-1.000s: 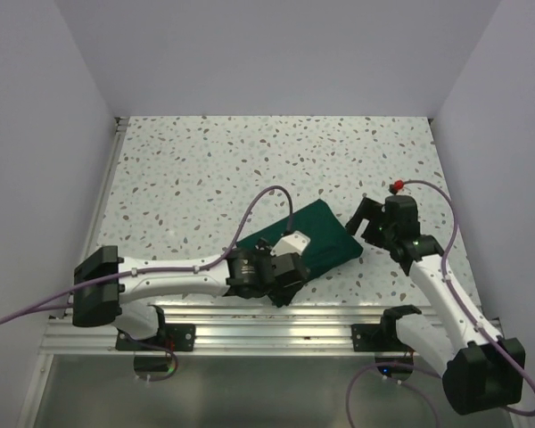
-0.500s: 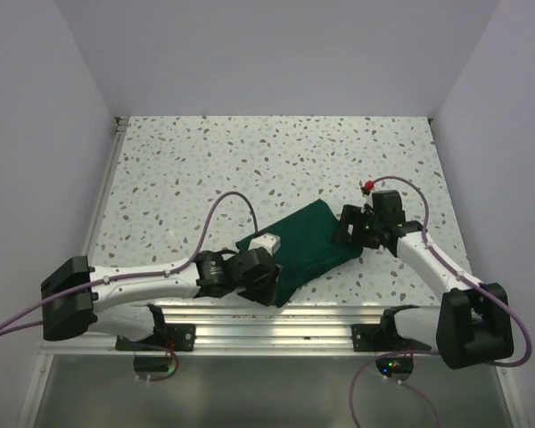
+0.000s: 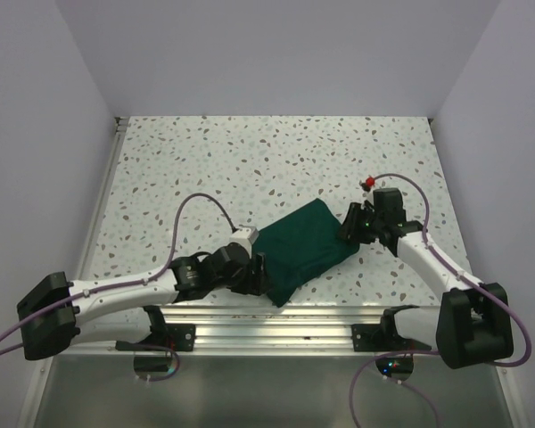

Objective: Prepare the surgical pack

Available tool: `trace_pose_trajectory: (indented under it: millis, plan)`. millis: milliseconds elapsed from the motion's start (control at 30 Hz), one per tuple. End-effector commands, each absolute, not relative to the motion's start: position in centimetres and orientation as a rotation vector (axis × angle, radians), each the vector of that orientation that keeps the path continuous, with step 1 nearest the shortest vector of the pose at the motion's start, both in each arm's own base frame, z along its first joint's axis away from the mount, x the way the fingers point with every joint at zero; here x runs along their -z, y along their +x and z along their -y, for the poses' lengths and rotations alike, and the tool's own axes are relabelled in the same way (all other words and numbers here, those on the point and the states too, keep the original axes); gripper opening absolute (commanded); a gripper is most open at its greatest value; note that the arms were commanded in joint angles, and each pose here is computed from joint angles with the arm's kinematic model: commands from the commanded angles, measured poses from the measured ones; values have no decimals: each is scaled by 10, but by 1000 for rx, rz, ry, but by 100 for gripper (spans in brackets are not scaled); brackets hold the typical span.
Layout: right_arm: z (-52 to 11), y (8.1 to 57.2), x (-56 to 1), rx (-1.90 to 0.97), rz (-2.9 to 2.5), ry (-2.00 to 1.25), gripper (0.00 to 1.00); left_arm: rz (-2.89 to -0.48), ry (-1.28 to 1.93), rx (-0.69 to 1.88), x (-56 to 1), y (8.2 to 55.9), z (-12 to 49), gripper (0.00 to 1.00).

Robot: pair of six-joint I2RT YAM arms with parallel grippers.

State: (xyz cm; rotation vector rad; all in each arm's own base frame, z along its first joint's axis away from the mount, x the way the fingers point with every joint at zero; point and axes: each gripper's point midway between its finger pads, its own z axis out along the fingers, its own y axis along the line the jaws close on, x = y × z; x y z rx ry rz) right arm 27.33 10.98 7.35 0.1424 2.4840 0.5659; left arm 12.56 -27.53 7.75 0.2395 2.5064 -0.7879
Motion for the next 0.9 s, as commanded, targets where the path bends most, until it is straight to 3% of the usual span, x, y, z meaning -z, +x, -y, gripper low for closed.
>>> trace_pose_trajectory:
  millis: [0,67,133,200,500,733,867]
  plan:
    - [-117,285,-87,-614,-2428,132,38,-2432,145,903,-93,136,284,75]
    - [-115,286,-85,-605,-2431,145,40,-2446,137,899,-89,137,282,79]
    - [-115,288,-85,-601,-2428,161,57,-2460,128,897,-85,136,281,82]
    - [-115,291,-87,-601,-2411,171,62,-2477,111,898,-79,136,280,82]
    - [-124,312,-92,-655,-2384,175,61,-2347,-71,1024,-81,148,280,65]
    - [-135,320,-82,-730,-2391,197,43,-2246,-134,1043,-96,160,276,52]
    - [-133,322,-83,-709,-2380,208,29,-2228,-137,1044,-99,163,278,35]
